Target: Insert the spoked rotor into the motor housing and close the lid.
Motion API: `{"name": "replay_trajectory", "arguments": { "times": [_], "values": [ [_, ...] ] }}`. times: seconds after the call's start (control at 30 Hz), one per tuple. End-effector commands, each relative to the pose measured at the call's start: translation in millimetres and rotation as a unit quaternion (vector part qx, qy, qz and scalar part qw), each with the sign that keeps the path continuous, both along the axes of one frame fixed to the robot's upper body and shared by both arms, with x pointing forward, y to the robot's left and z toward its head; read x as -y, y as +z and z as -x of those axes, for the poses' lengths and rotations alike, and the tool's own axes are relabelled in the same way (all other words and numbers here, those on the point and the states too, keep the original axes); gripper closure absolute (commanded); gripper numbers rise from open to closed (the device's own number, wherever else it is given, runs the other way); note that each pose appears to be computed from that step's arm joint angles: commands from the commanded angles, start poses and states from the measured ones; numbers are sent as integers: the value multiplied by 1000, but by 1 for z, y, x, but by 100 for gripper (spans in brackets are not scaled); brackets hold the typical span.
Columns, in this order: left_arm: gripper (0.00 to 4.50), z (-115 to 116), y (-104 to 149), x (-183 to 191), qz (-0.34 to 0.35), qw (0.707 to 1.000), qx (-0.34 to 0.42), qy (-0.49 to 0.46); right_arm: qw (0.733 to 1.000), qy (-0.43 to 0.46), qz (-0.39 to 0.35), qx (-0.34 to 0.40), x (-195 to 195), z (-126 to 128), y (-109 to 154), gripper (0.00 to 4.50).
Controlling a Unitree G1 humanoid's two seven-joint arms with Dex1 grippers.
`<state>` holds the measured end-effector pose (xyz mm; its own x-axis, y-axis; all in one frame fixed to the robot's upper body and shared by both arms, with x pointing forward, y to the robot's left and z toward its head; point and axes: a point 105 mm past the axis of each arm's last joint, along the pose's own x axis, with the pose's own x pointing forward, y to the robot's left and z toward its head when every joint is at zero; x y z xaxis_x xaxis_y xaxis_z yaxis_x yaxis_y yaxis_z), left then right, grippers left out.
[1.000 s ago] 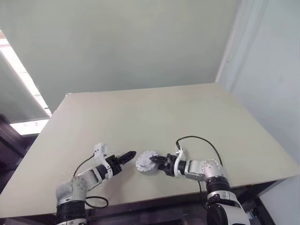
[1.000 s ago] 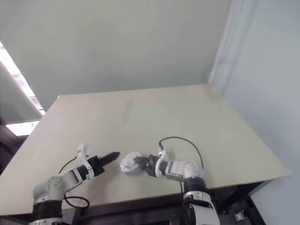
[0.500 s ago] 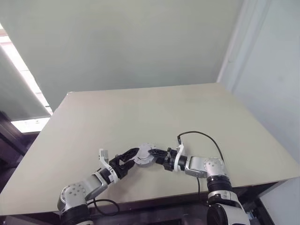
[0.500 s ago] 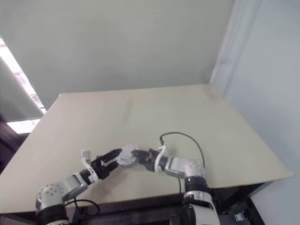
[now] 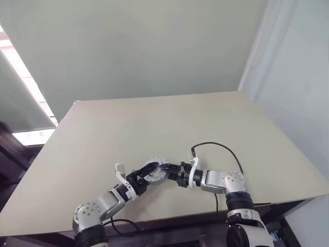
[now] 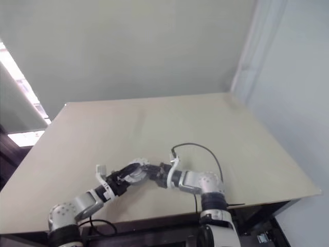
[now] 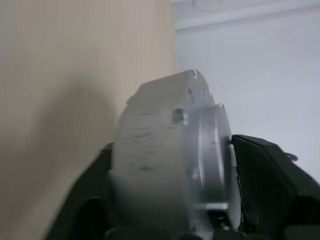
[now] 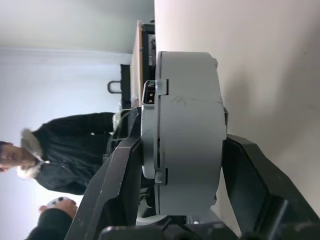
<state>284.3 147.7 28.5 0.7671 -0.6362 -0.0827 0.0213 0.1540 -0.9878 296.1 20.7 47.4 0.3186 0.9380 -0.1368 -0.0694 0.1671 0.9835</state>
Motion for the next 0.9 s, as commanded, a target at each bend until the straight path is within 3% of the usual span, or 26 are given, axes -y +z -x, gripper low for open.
{"name": "replay_trajectory", "arguments": {
  "times": [0.03, 0.47, 0.7, 0.9],
  "values": [
    [213, -4, 6, 2, -5, 1000, 7, -5, 996, 22, -79, 39, -35, 5, 41, 236],
    [231, -5, 5, 8, 35, 999, -3, 2, 996, 17, -72, 42, -34, 3, 40, 236],
    [245, -10, 4, 7, 57, 998, -3, 29, 996, 14, -70, 60, -32, 2, 43, 0],
    [246, -16, 5, 2, 67, 996, 7, 59, 998, -22, -43, 48, -28, -8, 32, 0]
  ]
}}
